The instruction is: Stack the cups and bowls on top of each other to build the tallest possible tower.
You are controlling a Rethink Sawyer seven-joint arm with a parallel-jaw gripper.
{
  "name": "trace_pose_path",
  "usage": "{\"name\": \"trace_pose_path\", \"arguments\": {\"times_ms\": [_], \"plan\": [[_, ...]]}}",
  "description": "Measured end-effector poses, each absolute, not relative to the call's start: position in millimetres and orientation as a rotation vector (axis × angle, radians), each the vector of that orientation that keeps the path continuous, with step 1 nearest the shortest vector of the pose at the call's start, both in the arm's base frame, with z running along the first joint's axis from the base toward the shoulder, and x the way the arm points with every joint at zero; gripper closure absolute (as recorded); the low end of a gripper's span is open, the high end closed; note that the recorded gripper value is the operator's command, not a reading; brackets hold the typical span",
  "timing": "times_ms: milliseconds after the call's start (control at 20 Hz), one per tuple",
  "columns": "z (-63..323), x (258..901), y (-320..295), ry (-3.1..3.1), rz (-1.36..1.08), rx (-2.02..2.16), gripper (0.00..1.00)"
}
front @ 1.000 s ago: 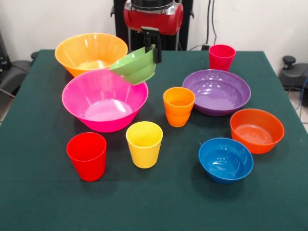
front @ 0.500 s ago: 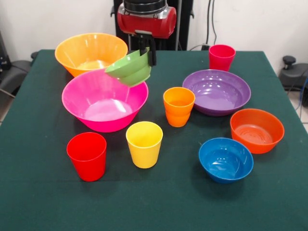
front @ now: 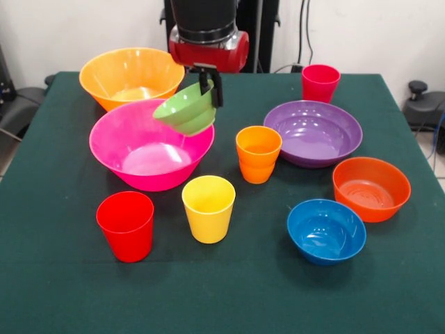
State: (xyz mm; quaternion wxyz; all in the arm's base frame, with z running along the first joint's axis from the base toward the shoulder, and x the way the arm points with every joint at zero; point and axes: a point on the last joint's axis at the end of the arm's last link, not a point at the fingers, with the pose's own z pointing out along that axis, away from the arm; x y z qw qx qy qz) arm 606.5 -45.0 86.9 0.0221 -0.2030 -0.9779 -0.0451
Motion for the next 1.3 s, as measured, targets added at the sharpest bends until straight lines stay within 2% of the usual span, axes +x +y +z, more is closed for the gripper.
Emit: {"name": "trace_pose_path", "arguments": {"times_ms": [500,1300], "plan": [[62,594,-47,-3.004,-0.158,-0.590,1.00],[63,599,-63,-3.009,-0.210,-0.619,1.00]]}}
